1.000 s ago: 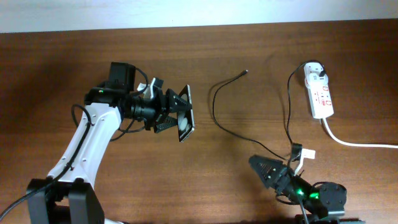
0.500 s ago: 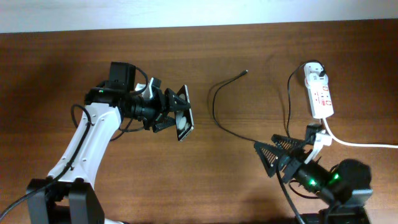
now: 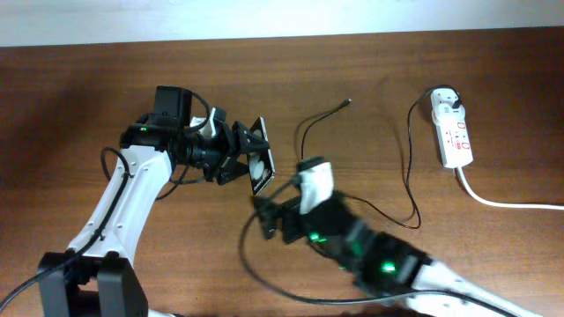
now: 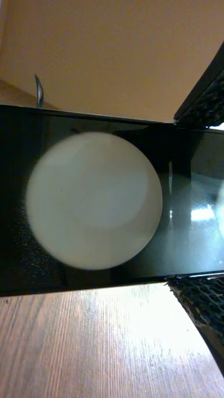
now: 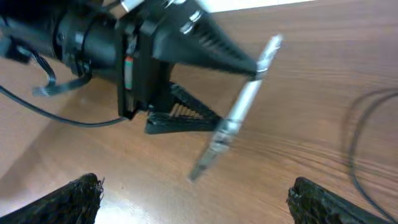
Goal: Plug charger to phone and switch on socket
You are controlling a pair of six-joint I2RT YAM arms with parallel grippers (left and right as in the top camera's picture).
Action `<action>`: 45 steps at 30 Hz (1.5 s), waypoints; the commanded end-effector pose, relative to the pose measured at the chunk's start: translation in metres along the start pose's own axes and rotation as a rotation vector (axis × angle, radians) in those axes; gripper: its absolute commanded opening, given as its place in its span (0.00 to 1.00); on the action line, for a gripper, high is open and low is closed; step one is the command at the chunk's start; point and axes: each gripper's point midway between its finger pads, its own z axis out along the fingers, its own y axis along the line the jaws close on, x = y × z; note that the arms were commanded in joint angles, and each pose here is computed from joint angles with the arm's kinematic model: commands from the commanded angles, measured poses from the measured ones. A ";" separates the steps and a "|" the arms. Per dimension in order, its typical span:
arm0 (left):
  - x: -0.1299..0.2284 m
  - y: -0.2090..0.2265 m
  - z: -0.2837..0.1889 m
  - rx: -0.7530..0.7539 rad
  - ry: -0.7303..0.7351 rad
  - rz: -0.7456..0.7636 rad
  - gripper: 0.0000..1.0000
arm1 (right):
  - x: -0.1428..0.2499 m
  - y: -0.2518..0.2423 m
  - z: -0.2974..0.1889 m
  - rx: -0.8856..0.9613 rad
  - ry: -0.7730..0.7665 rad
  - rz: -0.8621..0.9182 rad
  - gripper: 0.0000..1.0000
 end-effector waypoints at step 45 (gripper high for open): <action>0.039 -0.056 -0.038 0.180 0.004 0.305 0.99 | -0.035 -0.015 0.017 0.110 -0.226 0.286 0.04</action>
